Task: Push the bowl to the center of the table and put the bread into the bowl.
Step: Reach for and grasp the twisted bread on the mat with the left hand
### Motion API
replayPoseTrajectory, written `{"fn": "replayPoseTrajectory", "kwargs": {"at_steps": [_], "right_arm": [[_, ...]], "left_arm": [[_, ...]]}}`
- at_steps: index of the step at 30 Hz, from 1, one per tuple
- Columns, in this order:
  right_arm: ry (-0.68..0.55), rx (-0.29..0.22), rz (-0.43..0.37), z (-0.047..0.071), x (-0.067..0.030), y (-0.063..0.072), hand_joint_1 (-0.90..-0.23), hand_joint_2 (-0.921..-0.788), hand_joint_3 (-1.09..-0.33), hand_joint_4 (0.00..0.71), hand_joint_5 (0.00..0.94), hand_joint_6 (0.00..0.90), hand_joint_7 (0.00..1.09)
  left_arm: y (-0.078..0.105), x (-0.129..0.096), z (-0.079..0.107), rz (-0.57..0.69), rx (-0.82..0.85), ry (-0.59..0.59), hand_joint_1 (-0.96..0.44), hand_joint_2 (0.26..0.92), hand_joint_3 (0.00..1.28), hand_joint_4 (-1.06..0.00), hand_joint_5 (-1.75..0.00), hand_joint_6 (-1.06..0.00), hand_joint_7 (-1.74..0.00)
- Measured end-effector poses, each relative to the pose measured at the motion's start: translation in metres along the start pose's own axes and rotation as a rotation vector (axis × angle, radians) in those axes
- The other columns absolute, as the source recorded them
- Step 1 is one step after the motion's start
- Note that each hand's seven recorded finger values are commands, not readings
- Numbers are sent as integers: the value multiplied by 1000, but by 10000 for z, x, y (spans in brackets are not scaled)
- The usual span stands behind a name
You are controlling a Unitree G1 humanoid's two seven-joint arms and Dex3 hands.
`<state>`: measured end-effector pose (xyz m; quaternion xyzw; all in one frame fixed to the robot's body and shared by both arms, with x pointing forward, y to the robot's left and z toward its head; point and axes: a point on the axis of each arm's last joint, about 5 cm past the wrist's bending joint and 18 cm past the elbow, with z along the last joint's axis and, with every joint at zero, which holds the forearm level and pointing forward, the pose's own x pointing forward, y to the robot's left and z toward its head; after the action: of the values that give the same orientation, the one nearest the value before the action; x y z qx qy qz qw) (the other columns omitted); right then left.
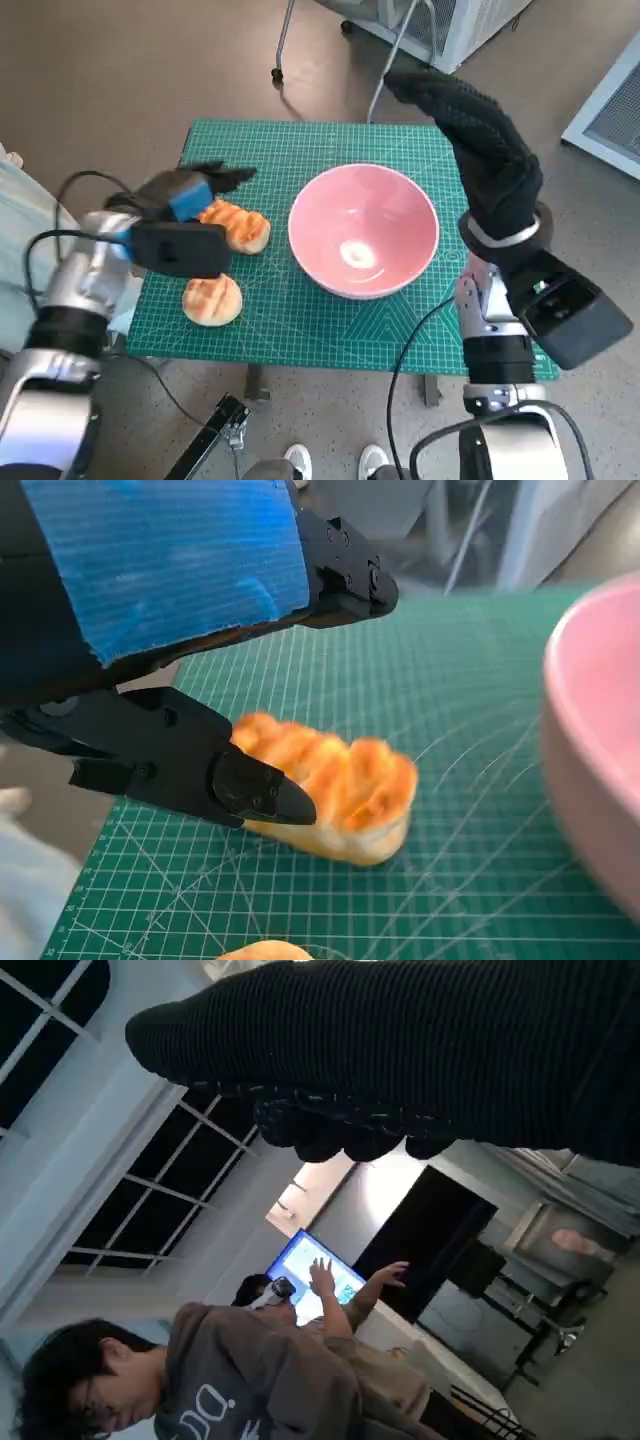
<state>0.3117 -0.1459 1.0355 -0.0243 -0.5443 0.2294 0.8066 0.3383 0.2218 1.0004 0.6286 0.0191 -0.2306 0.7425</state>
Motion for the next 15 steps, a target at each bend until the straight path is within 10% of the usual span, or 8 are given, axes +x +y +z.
{"fn": "replayPoseTrajectory", "kwargs": {"at_steps": [15], "right_arm": [[16,-8,-22,11,-59,-10,-672,-921,-784,316,20,-1,905]], "left_arm": [[-194,183,43,-124,73,80,-51,846,14,-279,-39,-396,-49]]}}
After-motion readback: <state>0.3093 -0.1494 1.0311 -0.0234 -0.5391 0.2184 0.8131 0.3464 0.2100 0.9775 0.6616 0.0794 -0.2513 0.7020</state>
